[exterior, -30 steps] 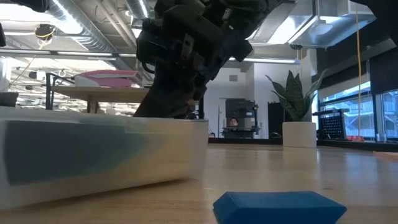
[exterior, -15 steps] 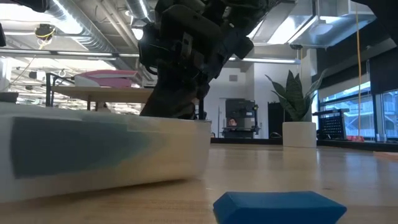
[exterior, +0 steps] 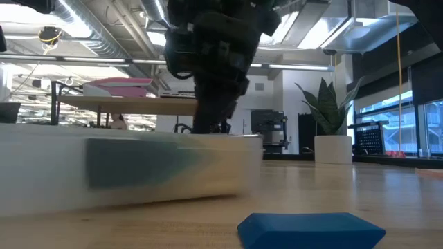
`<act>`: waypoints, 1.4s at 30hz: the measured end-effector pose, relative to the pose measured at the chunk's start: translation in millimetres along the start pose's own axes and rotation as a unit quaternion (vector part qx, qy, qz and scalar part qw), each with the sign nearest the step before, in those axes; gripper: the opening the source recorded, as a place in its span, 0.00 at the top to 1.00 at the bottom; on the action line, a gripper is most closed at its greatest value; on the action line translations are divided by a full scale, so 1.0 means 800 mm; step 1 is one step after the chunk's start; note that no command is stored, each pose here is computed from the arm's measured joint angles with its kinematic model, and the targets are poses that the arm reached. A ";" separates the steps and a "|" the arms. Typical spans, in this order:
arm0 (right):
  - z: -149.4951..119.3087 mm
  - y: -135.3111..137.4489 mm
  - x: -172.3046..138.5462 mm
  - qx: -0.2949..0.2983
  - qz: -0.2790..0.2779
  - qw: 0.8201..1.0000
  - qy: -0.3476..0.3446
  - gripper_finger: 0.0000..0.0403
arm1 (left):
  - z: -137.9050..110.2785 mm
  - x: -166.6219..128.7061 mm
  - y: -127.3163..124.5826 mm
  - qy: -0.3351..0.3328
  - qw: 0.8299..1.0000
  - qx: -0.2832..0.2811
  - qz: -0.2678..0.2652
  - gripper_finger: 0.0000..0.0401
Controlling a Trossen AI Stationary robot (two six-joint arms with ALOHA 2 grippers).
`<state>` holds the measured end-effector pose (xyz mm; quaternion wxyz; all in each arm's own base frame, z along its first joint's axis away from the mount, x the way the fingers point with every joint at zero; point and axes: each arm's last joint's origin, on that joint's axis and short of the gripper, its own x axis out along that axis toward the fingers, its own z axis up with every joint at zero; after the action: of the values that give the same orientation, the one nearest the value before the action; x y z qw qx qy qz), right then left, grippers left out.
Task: Pack school essentials
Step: Move the blue supply box to the center of the table
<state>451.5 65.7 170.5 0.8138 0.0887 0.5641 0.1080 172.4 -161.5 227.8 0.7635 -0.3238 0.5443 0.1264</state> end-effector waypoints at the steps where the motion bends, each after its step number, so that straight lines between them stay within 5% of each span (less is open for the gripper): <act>1: -0.001 0.000 -0.001 0.002 -0.004 1.000 0.006 0.99 | 0.000 0.000 0.000 0.000 1.000 0.000 0.000 0.66; 19: -0.022 -0.004 -0.002 0.048 -0.033 0.995 0.086 0.99 | -0.004 -0.001 -0.001 0.002 1.000 0.006 -0.001 0.66; 42: 0.015 0.010 -0.026 0.000 -0.015 1.000 0.006 0.96 | -0.006 -0.001 -0.001 0.004 1.000 0.010 -0.002 0.66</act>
<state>454.7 67.4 195.6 0.8122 0.0794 0.5699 0.0959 168.7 -165.2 227.8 0.7650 -0.3176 0.5477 0.1180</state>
